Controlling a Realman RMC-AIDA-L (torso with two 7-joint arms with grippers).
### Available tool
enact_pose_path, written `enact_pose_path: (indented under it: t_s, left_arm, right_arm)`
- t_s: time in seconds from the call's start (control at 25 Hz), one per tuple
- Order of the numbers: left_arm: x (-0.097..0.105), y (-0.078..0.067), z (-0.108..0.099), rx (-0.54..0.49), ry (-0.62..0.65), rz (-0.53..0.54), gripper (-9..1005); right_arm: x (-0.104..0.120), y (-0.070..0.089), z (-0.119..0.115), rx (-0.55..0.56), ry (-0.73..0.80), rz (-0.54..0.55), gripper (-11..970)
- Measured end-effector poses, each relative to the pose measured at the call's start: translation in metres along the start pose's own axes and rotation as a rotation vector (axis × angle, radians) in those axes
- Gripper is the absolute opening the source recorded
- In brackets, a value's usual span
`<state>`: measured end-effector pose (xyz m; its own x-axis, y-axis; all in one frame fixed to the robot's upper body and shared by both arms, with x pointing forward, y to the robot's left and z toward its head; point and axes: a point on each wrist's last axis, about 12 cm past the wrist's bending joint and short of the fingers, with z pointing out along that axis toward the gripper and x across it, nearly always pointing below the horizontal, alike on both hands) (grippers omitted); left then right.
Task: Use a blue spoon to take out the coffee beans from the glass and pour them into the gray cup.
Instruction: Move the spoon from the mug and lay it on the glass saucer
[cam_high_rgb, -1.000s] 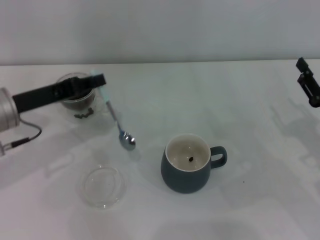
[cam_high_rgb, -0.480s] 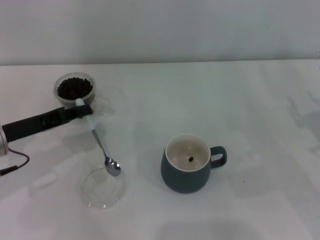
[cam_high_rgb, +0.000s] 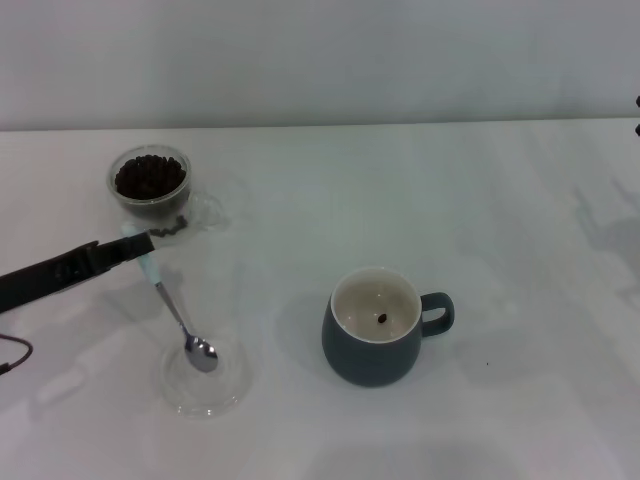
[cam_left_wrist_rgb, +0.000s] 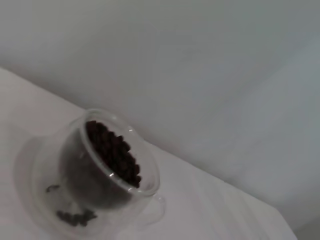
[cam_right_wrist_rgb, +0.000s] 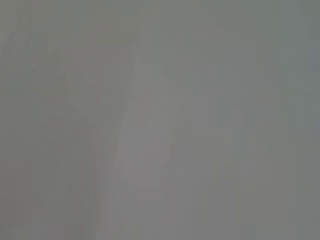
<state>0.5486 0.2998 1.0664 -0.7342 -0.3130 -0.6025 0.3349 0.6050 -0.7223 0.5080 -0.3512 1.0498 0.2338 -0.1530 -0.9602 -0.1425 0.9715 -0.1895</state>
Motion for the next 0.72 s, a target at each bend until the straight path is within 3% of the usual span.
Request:
enact_pose_path:
  t_s: [0.24,0.72]
  left_arm:
    - [0.008,0.007,-0.005,-0.020,-0.002,-0.016,142]
    - [0.019,0.008,0.017,-0.018,0.046,-0.022,143]
  right_arm:
    - [0.000,0.001,0.001,-0.001,0.000,0.001,574]
    - [0.001,0.003,0.001,-0.014,0.005,0.023,574]
